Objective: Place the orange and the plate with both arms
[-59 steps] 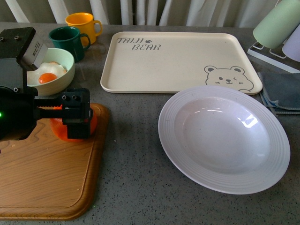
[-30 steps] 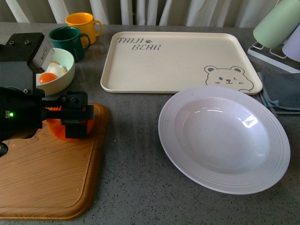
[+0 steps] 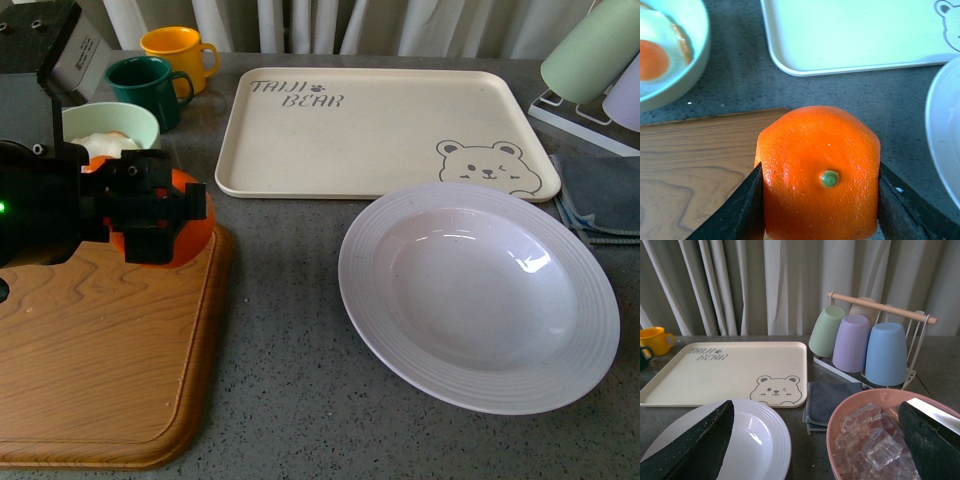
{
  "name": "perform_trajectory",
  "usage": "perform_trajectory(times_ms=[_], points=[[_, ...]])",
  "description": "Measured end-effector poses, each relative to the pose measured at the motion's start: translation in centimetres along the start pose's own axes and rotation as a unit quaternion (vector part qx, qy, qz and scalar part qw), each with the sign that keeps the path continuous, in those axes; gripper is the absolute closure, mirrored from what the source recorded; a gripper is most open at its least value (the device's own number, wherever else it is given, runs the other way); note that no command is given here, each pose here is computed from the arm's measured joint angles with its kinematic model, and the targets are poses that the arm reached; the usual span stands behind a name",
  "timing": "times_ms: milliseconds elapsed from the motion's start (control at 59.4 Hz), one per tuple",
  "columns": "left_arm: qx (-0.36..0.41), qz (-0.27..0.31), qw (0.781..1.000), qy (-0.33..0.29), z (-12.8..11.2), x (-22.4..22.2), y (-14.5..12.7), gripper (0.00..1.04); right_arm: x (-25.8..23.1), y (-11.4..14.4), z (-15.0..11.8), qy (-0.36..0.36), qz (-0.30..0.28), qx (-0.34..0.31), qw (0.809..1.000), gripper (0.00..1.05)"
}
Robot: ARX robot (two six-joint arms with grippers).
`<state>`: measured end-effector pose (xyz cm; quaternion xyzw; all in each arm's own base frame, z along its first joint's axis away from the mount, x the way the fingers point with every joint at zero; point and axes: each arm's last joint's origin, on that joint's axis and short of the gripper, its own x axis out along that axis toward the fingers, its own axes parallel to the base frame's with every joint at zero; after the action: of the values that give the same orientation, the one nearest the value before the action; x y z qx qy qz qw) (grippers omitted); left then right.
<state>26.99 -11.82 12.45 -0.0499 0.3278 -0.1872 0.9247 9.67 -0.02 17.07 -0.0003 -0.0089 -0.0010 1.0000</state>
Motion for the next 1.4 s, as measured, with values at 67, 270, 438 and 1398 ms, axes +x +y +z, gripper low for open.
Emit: perform_trajectory(times_ms=[67, 270, 438, 1398], points=[[0.012, -0.029, 0.999, -0.009, 0.6, 0.5, -1.4, 0.56, 0.0, 0.0, 0.0, 0.000, 0.000, 0.000, 1.000, 0.09], [0.023, -0.080, 0.996, -0.015, 1.3, 2.4, -4.5, 0.56, 0.0, 0.0, 0.0, 0.000, 0.000, 0.000, 1.000, 0.09], [0.031, -0.113, 0.993, -0.001, 1.0, 4.0, -6.8, 0.56, 0.0, 0.0, 0.0, 0.000, 0.000, 0.000, 1.000, 0.09], [0.025, -0.144, 0.989, 0.030, -0.2, 7.9, -11.7, 0.11, 0.0, 0.0, 0.0, 0.000, 0.000, 0.000, 1.000, 0.09]])
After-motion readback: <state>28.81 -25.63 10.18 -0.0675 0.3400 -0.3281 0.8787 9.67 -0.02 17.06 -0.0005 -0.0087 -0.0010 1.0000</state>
